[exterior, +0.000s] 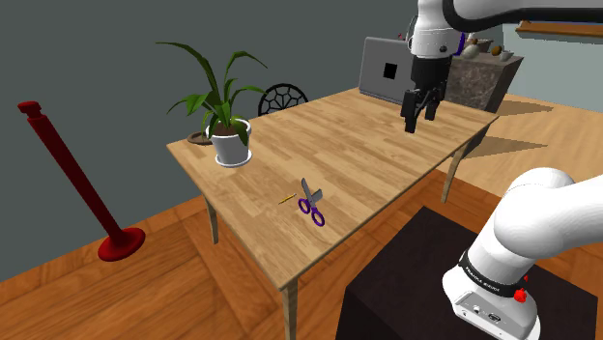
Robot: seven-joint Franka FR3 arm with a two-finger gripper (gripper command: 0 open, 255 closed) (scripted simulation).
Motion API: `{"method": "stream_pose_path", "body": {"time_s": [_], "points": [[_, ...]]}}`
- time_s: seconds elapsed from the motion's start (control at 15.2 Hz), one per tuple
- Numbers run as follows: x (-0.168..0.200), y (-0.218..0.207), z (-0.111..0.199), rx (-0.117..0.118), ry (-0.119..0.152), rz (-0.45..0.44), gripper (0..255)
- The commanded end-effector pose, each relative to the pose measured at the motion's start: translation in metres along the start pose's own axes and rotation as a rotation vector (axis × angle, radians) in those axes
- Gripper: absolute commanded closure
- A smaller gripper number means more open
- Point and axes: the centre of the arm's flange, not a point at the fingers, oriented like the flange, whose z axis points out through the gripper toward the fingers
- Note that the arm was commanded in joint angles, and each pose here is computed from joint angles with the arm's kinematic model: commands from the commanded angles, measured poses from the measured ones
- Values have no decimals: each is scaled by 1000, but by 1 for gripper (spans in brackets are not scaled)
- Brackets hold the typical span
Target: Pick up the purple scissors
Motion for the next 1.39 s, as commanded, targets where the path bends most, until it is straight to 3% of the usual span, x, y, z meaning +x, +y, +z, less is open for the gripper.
{"method": "stream_pose_path", "body": {"time_s": [0.0, 1.32], "points": [[0, 0, 0, 0, 0, 0, 0], [81, -156, 181, 59, 124, -10, 0]]}}
